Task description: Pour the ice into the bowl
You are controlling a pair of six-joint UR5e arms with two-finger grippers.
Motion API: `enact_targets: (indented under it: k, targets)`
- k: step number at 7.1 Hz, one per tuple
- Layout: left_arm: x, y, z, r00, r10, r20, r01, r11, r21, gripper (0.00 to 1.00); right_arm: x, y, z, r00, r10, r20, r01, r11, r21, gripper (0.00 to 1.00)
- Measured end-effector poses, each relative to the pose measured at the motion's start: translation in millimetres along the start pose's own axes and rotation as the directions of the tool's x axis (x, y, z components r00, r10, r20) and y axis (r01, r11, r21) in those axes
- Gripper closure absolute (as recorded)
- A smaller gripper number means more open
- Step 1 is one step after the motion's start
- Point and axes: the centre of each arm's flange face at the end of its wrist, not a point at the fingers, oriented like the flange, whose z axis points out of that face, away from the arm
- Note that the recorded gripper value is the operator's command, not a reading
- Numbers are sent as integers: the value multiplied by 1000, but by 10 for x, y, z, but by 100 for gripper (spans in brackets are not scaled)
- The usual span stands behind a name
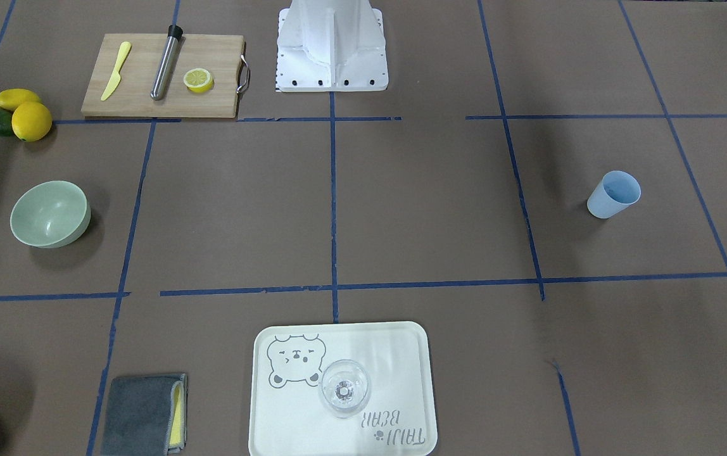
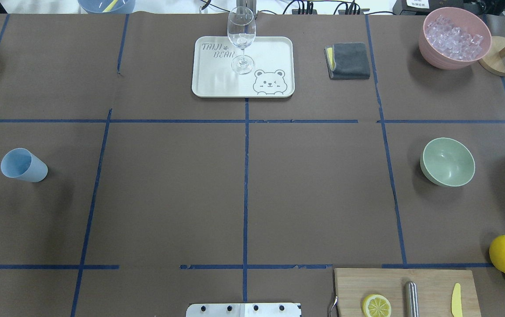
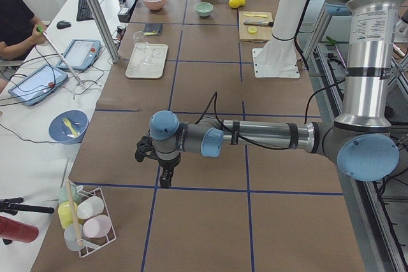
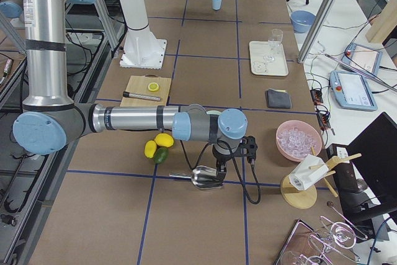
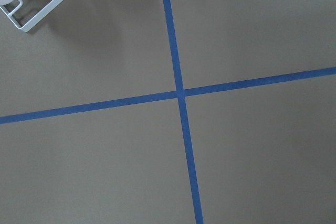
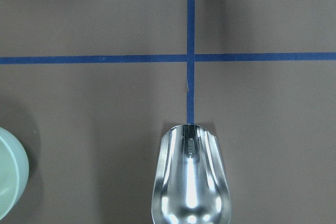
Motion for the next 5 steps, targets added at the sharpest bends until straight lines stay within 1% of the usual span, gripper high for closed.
enact_targets:
  k: [3, 4, 5]
  targets:
    - [11, -9, -10, 1000, 5, -1, -5, 1000, 4, 0, -56, -60, -53, 1000, -9, -7, 9, 1000, 12, 0]
    - [44, -36, -45, 1000, 20, -1, -20, 1000, 22, 0, -129, -135, -110, 1000, -20, -10, 20, 1000, 24, 0]
    - [110, -79, -113, 999, 53, -1, -53, 997, 60, 0, -242, -240, -194, 999, -35, -8, 35, 999, 40, 0]
